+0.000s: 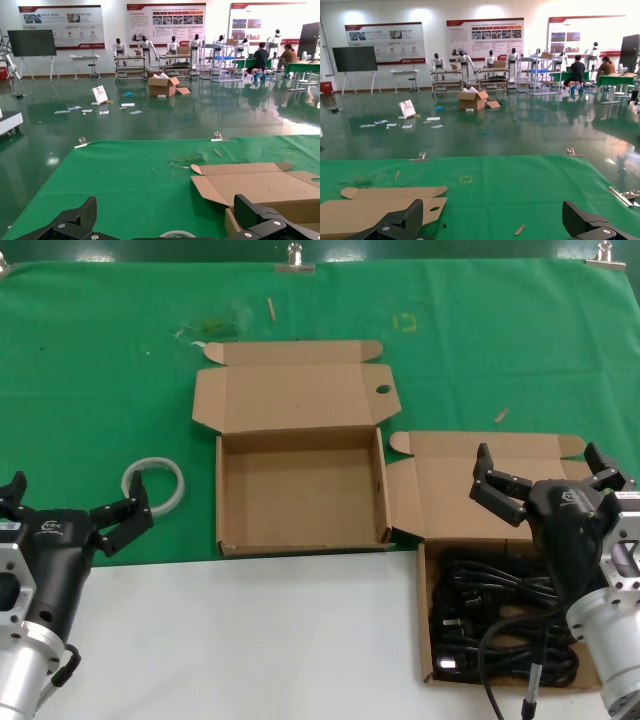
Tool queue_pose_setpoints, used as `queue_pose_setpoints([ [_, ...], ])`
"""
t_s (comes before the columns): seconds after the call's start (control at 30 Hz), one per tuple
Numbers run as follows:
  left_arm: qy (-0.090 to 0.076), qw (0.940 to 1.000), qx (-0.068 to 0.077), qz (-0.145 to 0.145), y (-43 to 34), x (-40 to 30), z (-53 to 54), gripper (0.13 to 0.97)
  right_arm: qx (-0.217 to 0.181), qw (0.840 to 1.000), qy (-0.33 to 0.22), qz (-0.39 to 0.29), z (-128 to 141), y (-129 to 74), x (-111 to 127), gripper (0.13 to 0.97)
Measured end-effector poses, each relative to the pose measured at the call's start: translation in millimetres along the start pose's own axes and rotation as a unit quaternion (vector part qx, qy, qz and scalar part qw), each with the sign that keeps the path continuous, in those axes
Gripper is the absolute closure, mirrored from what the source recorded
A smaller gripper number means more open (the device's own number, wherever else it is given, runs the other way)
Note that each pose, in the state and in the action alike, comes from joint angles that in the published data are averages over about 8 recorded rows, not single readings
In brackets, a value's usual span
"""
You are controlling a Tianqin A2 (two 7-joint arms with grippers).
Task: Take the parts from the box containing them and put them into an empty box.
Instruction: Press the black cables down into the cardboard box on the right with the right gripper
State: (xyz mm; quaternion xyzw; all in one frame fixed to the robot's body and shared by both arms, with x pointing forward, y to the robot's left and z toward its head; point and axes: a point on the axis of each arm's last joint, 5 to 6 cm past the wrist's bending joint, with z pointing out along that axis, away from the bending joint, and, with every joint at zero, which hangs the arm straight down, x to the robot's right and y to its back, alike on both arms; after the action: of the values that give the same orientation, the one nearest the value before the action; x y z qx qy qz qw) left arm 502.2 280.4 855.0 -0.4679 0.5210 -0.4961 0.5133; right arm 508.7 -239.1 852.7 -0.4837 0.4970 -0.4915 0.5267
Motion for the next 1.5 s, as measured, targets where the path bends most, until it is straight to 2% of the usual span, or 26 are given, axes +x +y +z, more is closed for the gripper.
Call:
queue_pose_setpoints([
  [0.57, 0.0, 1.0, 0.0, 0.0, 0.0, 0.0, 0.0, 0.132, 0.0, 1.0, 0.0, 0.0, 0, 0, 0, 0.13],
  [0.8, 0.0, 1.0, 0.0, 0.0, 0.0, 0.0, 0.0, 0.132, -0.014, 1.0, 0.006, 0.022, -7, 6, -17, 0.13],
  [1.13, 0.0, 1.0, 0.0, 0.0, 0.0, 0.0, 0.0, 0.132, -0.071, 0.996, 0.043, 0.037, -35, 18, -41, 0.13],
  [1.5, 0.0, 1.0, 0.0, 0.0, 0.0, 0.0, 0.0, 0.132, -0.167, 0.981, 0.095, -0.007, -77, 26, -41, 0.13],
])
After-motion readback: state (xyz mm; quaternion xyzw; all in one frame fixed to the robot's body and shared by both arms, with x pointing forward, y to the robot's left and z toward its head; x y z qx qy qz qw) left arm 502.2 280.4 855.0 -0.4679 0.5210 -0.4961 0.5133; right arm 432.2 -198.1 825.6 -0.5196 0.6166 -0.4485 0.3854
